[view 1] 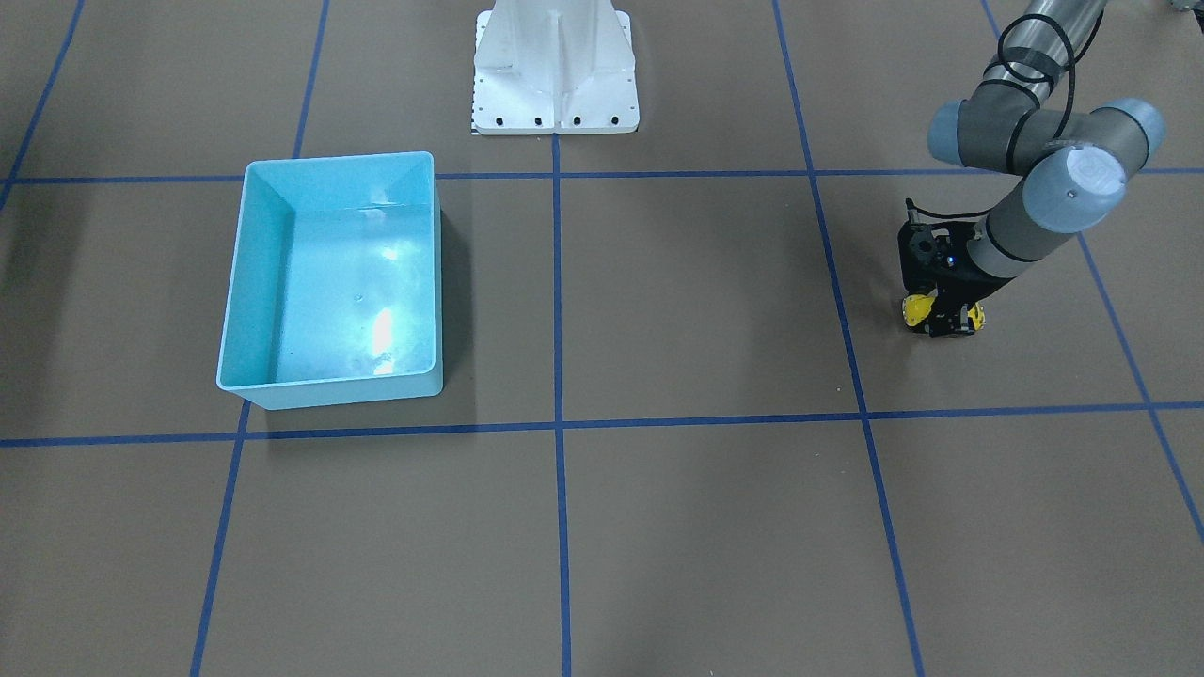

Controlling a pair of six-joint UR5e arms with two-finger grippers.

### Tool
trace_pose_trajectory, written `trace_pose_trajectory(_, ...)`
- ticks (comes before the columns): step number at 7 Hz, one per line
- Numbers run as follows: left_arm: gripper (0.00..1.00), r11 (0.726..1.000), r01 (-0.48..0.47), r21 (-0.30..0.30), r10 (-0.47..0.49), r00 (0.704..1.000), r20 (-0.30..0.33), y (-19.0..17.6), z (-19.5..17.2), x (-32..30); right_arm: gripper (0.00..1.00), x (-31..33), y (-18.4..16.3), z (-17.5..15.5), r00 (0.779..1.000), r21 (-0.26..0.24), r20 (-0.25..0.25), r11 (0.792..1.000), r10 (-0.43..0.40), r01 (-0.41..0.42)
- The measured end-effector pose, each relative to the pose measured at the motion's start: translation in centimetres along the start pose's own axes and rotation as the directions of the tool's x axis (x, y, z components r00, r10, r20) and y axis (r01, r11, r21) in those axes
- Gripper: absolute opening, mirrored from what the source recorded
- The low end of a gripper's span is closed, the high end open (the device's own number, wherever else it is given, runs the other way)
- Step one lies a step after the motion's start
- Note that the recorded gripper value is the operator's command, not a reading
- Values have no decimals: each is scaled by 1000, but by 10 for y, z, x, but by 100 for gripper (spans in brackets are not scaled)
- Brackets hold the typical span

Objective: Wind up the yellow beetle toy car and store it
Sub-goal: 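Keep pulling the car back toward the robot with the left gripper, then release the car and lift the left gripper away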

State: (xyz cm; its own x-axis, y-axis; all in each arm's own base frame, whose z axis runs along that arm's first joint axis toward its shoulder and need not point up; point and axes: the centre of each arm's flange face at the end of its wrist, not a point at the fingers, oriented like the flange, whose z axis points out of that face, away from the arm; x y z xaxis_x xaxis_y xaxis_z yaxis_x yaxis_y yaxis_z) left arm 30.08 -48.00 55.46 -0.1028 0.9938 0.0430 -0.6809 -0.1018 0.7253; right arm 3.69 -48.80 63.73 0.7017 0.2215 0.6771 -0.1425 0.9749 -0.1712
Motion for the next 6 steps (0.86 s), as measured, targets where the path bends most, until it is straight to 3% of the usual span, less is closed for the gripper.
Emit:
trace_pose_trajectory(1, 0, 1000, -1, 2, 1, 1000, -1, 3, -1, -1, 100, 0, 0, 0, 1000, -1, 0, 1000, 0, 0)
trace_pose_trajectory(2, 99, 1000, 1, 2, -1, 1000, -2, 5, -1, -1, 100, -1, 0, 0, 1000, -1, 0, 1000, 0, 0)
trace_pose_trajectory(6, 100, 1000, 8, -1, -8, 1000, 0, 8, -2, -3, 100, -3, 0, 4, 1000, -7, -3, 1000, -4, 4)
